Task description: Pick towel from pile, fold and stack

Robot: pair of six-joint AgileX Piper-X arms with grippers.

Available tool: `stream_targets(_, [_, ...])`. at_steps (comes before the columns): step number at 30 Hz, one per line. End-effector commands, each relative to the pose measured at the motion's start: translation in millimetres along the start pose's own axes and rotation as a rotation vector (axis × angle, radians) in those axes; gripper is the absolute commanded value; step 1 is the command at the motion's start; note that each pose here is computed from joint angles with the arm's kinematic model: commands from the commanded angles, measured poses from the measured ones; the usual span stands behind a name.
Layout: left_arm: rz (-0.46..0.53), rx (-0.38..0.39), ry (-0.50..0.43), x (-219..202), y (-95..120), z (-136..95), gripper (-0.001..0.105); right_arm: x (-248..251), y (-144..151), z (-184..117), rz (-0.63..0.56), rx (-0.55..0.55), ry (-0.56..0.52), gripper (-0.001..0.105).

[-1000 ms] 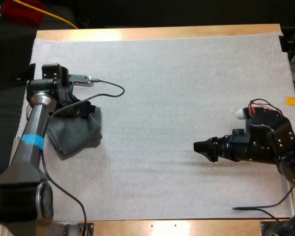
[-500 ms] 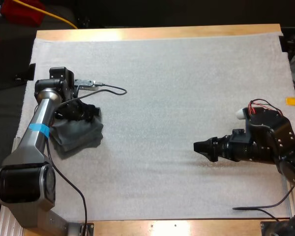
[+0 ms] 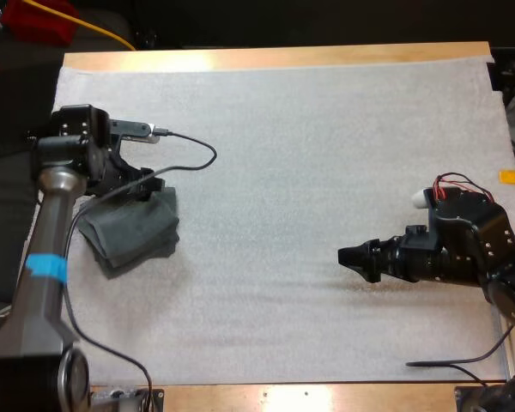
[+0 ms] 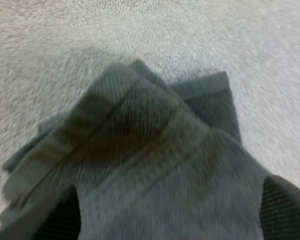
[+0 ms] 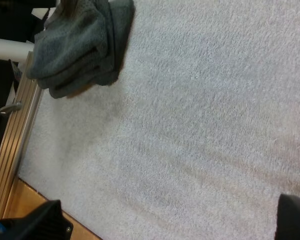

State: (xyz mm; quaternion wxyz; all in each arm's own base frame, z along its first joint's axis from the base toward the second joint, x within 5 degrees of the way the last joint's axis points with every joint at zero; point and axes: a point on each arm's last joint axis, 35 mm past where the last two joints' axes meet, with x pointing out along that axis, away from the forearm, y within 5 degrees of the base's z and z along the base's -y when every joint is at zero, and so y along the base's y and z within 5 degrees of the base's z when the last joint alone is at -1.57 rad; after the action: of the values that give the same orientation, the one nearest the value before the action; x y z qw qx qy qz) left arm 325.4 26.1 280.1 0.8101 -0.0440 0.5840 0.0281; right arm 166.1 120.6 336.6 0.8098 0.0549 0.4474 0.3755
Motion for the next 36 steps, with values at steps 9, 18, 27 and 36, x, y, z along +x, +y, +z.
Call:
stream_targets(9, [-0.002,-0.008,0.004,-38,-1,-22,0.071,-3,2,-1,0.013,-0.016,-0.005,0.081])
stream_targets(18, [0.001,-0.018,0.081,14,1,-52,0.071,-3,2,-1,0.013,-0.016,-0.005,0.081])
stream_targets(27, [0.008,-0.035,0.235,61,3,-65,0.071,-3,2,-1,0.013,-0.016,-0.005,0.081])
stream_targets(36, [0.009,-0.037,0.275,71,3,-63,0.071,-3,2,-1,0.012,-0.013,0.000,0.081])
